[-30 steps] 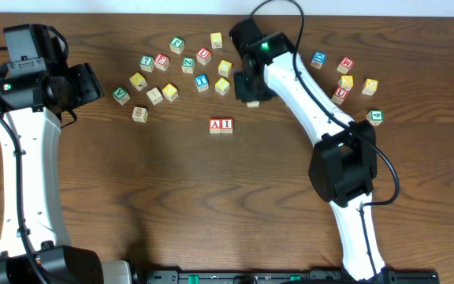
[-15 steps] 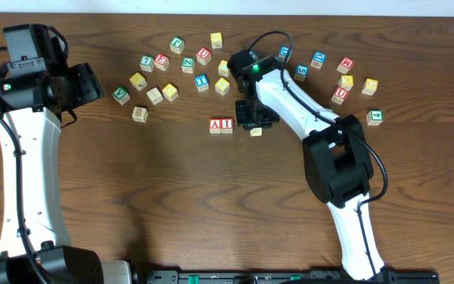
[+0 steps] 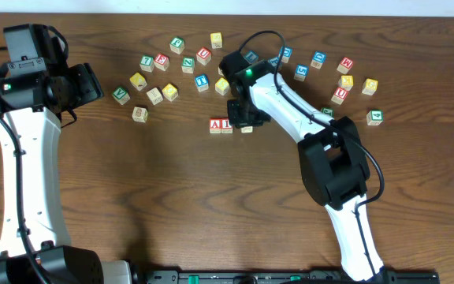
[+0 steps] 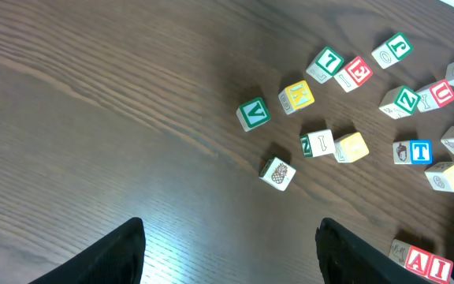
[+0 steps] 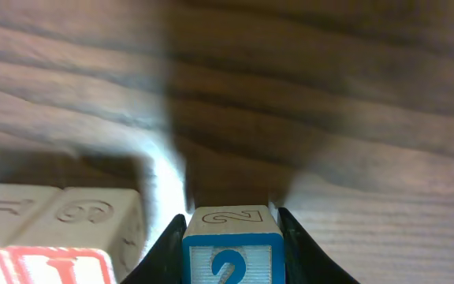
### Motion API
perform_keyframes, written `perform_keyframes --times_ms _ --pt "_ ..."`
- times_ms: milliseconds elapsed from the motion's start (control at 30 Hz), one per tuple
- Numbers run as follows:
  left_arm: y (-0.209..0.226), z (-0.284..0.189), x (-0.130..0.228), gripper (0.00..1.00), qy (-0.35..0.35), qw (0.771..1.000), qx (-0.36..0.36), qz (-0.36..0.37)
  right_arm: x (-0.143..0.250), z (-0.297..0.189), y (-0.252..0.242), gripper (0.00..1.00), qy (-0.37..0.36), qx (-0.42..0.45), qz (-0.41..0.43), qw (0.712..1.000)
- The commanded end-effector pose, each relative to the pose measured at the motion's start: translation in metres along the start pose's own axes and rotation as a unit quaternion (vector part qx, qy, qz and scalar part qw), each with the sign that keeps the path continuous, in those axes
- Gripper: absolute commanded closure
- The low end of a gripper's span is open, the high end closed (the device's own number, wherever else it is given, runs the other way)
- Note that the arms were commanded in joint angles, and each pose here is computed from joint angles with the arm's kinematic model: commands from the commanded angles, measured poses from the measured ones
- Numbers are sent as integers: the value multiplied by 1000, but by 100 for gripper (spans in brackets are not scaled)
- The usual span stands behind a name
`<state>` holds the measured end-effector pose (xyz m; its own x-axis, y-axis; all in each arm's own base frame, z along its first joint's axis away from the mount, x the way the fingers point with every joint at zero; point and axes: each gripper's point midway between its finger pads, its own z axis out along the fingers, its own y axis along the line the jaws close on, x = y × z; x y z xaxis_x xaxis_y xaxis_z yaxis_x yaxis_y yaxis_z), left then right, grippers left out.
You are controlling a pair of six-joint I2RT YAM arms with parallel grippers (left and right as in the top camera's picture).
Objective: Spell out AI2
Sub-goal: 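Lower the '2' block beside the 'I' and open the right gripper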
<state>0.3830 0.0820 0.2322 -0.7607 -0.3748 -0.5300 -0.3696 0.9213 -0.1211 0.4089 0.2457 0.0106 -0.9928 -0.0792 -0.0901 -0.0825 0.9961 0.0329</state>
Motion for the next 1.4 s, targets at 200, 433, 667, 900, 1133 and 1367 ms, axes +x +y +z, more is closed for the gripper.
perform_keyframes --times_ms 200,433,667,900,1133,1367 --pt "1 -1 -3 32 -3 1000 -4 3 3 4 3 69 -5 12 -2 1000" --pt "1 -1 -3 31 -3 1000 -4 3 12 3 5 66 9 19 -9 1000" --pt "1 -1 -3 31 -3 1000 -4 3 14 3 3 62 13 21 -8 1000" --pt "1 -1 -3 31 -4 1000 -4 3 14 3 2 65 15 22 -7 1000" --pt "1 -1 -3 31 -4 1000 -4 3 11 1 -8 74 18 20 5 1000" --pt "1 -1 -3 32 -4 1000 -4 3 9 1 -14 58 22 14 10 1000"
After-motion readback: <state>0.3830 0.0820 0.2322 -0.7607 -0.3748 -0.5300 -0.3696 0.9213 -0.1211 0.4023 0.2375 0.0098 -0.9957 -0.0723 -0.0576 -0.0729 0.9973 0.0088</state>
